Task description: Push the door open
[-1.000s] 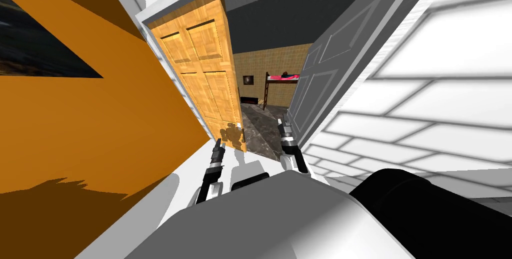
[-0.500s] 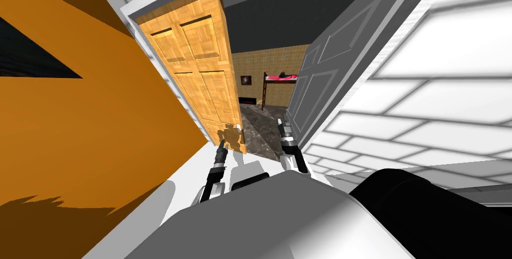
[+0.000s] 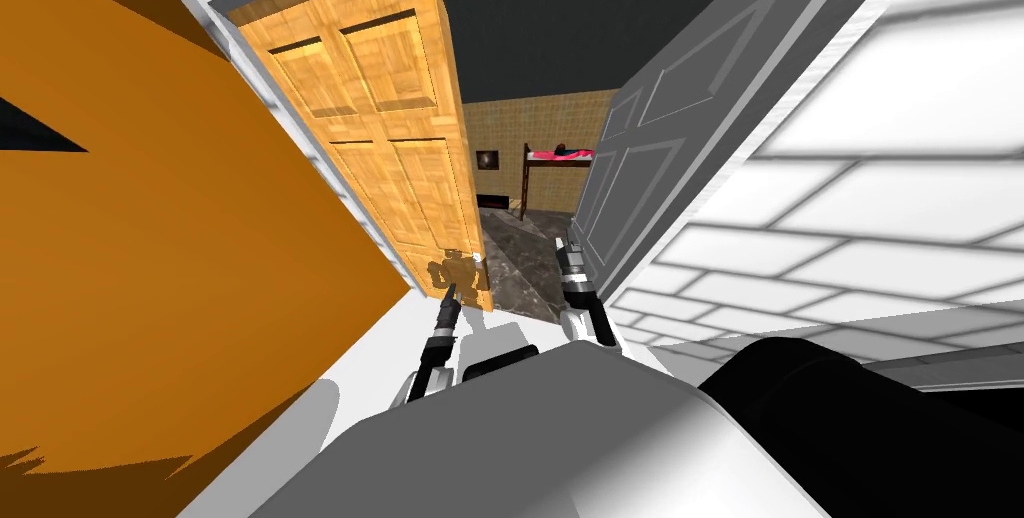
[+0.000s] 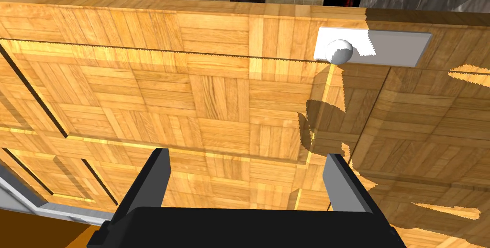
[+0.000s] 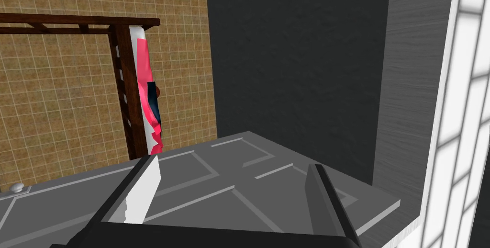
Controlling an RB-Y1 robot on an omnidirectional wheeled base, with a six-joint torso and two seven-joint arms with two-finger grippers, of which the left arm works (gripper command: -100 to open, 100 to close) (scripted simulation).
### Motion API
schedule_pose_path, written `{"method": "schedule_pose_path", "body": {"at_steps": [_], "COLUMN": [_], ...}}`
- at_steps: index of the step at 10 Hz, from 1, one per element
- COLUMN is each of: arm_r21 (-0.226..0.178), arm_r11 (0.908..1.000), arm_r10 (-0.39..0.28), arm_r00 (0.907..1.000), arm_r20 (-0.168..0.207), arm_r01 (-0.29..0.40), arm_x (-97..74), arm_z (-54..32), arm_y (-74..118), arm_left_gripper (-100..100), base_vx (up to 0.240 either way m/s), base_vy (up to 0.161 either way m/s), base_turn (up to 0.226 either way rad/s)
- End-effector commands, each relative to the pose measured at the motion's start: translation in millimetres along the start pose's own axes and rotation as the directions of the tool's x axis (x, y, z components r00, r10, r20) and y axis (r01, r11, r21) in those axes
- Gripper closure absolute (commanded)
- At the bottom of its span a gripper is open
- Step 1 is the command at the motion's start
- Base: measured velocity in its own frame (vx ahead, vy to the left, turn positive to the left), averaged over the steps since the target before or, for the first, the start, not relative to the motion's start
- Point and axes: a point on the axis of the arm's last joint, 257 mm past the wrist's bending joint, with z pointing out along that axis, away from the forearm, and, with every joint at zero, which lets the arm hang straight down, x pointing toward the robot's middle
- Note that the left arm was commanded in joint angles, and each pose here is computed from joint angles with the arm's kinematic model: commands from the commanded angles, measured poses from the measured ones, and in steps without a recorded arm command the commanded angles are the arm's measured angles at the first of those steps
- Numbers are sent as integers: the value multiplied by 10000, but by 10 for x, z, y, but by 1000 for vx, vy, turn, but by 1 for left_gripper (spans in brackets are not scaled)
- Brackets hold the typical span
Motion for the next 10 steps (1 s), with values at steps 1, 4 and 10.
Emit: {"method": "schedule_pose_path", "body": {"at_steps": [1, 4, 10], "arm_r21": [-190, -522, -1108], "arm_r11": [9998, 9985, 9936], "arm_r10": [-62, -159, -316], "arm_r00": [9999, 9990, 9957], "arm_r20": [-156, -419, -869], "arm_r01": [59, 137, 219], "arm_x": [73, 180, 359], "arm_z": [-4, -36, -114], "arm_y": [114, 300, 612], "arm_left_gripper": [-100, -100, -100], "base_vx": [86, 77, 78], "base_vy": [63, 77, 67], "base_turn": [-97, -80, -72]}}
